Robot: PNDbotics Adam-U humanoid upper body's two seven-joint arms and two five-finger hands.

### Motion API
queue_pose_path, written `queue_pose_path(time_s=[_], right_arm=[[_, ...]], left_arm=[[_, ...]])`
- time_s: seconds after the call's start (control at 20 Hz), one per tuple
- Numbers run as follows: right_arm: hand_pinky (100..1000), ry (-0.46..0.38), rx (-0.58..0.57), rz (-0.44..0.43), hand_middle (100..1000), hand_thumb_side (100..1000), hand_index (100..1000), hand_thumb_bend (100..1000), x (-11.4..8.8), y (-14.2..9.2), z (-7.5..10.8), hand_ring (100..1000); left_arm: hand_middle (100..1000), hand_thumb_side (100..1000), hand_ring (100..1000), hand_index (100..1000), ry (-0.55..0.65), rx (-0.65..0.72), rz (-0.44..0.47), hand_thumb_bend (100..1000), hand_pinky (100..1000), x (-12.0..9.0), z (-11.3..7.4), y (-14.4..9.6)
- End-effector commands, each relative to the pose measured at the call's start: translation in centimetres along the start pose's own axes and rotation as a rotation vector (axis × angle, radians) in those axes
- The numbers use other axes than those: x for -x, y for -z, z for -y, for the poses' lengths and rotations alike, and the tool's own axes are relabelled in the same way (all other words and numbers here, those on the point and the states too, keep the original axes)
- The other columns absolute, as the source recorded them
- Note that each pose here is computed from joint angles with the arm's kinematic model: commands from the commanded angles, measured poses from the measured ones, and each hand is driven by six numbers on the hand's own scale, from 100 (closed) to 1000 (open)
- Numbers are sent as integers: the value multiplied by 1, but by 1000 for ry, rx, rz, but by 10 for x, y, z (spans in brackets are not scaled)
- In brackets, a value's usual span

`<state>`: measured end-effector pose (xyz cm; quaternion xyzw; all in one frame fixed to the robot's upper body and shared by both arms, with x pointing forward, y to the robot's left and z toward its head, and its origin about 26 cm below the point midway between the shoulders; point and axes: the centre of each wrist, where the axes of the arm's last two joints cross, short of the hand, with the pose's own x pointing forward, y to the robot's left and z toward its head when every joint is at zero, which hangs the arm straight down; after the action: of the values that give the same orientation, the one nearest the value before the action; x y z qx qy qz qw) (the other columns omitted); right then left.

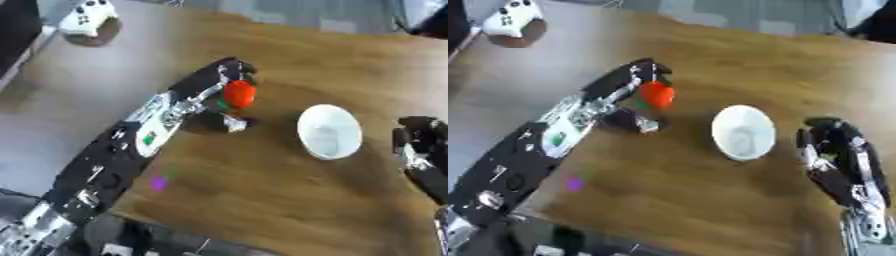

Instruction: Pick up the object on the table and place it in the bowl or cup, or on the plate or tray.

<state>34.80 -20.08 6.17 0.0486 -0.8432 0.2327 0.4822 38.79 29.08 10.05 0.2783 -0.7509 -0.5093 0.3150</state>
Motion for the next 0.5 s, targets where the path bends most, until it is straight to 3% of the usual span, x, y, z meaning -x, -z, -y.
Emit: queue_pose_path(time_s=[0.05, 0.5], right_arm=[[144, -11, -8, 36, 448, 309, 669, 345, -7, 7, 3, 376], [143, -8, -12, 44, 446, 308, 669, 342, -8, 9, 4, 376]], left_arm=[[819, 578, 856, 784, 55, 1, 28, 461, 1000, 5, -18, 3], [801, 574, 845, 777, 59, 20, 25, 436, 1000, 13, -17, 0]])
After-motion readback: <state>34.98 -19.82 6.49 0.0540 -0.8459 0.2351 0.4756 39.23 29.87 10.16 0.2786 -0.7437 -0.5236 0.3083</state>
